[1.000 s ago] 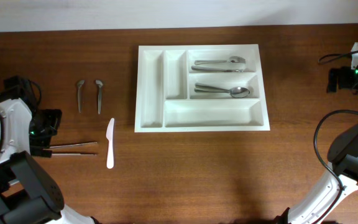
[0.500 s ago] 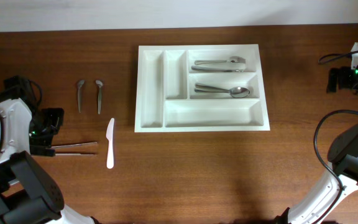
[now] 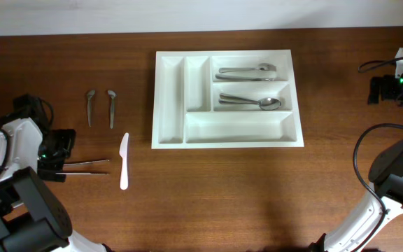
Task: Pack container
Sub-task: 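Lower the left gripper and close it around both chopsticks, then lift the chopsticks and swing the left arm over the tray, then move the held chopsticks toward the tray's long bottom compartment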
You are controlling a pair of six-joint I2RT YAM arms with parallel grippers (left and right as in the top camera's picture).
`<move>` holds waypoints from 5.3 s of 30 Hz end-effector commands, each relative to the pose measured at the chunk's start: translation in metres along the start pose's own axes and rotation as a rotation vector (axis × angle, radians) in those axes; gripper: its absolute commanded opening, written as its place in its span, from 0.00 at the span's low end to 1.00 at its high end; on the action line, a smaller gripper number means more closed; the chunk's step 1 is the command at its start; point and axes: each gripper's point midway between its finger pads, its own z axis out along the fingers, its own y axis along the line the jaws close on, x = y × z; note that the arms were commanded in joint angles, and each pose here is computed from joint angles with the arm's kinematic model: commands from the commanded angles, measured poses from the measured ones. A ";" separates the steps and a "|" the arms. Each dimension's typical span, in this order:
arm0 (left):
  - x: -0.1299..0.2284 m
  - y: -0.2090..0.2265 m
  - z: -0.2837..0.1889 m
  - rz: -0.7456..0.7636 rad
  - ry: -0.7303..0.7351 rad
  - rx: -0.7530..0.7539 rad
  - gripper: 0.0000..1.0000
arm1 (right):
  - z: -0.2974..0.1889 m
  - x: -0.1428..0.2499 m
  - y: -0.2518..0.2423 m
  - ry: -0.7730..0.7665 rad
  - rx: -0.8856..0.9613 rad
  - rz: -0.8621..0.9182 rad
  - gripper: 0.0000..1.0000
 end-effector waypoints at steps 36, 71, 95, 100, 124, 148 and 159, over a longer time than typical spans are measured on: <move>-0.001 0.005 0.051 -0.066 -0.033 0.006 0.99 | 0.004 0.002 -0.001 0.010 -0.008 0.016 0.99; 0.015 0.004 0.062 -0.064 0.059 0.003 0.02 | 0.004 0.002 -0.001 0.010 -0.008 0.016 0.99; 0.142 -0.180 -0.151 1.118 -0.129 0.726 0.02 | 0.004 0.002 -0.001 0.010 -0.008 0.016 0.99; 0.238 -0.193 -0.181 1.389 -0.174 0.858 0.05 | 0.004 0.002 -0.001 0.010 -0.008 0.016 0.99; 0.379 -0.173 -0.208 0.901 0.120 0.922 0.05 | 0.004 0.002 -0.001 0.010 -0.008 0.016 0.99; 0.482 -0.126 -0.125 0.236 0.447 0.555 0.08 | 0.004 0.002 -0.001 0.010 -0.008 0.016 0.99; 0.475 -0.134 -0.106 0.208 0.378 0.552 0.08 | 0.004 0.002 -0.001 0.010 -0.008 0.016 0.99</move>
